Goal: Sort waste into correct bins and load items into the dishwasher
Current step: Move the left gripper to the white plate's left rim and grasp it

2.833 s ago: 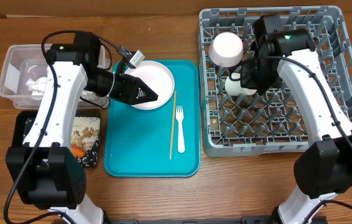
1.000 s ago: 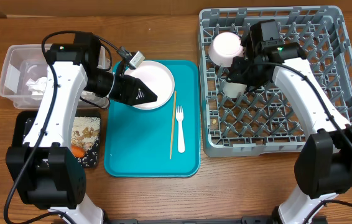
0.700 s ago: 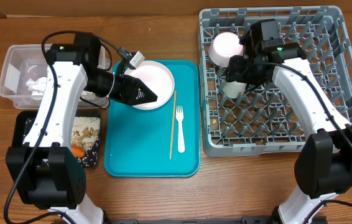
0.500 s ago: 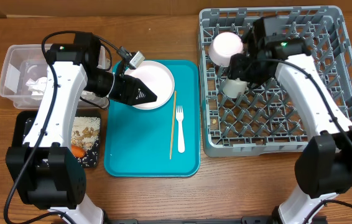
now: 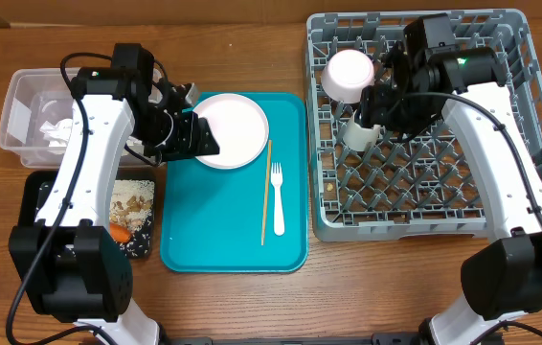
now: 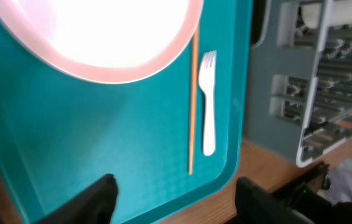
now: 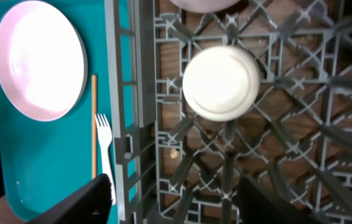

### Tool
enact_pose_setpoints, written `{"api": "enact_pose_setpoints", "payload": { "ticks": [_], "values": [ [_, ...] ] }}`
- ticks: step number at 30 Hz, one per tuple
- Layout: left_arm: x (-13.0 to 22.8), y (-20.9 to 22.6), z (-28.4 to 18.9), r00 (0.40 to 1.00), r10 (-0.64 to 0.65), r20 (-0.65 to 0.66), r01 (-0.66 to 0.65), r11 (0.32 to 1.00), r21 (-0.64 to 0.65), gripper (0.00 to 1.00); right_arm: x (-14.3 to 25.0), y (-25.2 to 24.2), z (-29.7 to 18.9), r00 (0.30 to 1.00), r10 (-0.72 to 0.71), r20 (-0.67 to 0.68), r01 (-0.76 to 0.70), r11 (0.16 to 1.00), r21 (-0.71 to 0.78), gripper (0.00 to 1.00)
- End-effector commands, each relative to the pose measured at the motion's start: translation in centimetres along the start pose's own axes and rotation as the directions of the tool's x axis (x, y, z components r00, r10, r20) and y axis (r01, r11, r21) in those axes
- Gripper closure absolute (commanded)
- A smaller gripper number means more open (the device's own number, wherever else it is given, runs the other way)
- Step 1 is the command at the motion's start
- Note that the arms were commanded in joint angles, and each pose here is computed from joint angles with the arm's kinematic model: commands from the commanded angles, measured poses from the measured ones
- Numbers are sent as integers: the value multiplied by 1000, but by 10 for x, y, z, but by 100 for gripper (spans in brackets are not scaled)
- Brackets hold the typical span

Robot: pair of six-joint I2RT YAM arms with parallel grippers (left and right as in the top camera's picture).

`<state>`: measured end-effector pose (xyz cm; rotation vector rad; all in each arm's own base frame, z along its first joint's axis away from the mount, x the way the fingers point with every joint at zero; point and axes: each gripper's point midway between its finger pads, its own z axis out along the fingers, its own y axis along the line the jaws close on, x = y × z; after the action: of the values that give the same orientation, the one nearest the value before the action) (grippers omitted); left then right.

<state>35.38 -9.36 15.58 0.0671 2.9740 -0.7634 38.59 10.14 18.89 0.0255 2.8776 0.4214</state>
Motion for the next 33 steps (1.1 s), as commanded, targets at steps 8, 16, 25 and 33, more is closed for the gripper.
{"api": "enact_pose_setpoints", "payload": {
  "ticks": [8,16,25,33],
  "values": [
    [-12,7,-6,998,34,51,-31,997,-64,0,3,20,-16,1000,-13,7,13,995,-103,0],
    [-25,15,1,991,-70,115,86,987,-138,0,4,20,-14,1000,-11,2,12,995,-101,0],
    [-37,23,6,976,-55,211,137,909,-394,0,4,19,-14,1000,-11,1,11,995,-100,0],
    [-55,30,21,957,-80,279,203,871,-447,24,8,18,-14,1000,-9,-17,8,995,-96,0]
  ]
}}
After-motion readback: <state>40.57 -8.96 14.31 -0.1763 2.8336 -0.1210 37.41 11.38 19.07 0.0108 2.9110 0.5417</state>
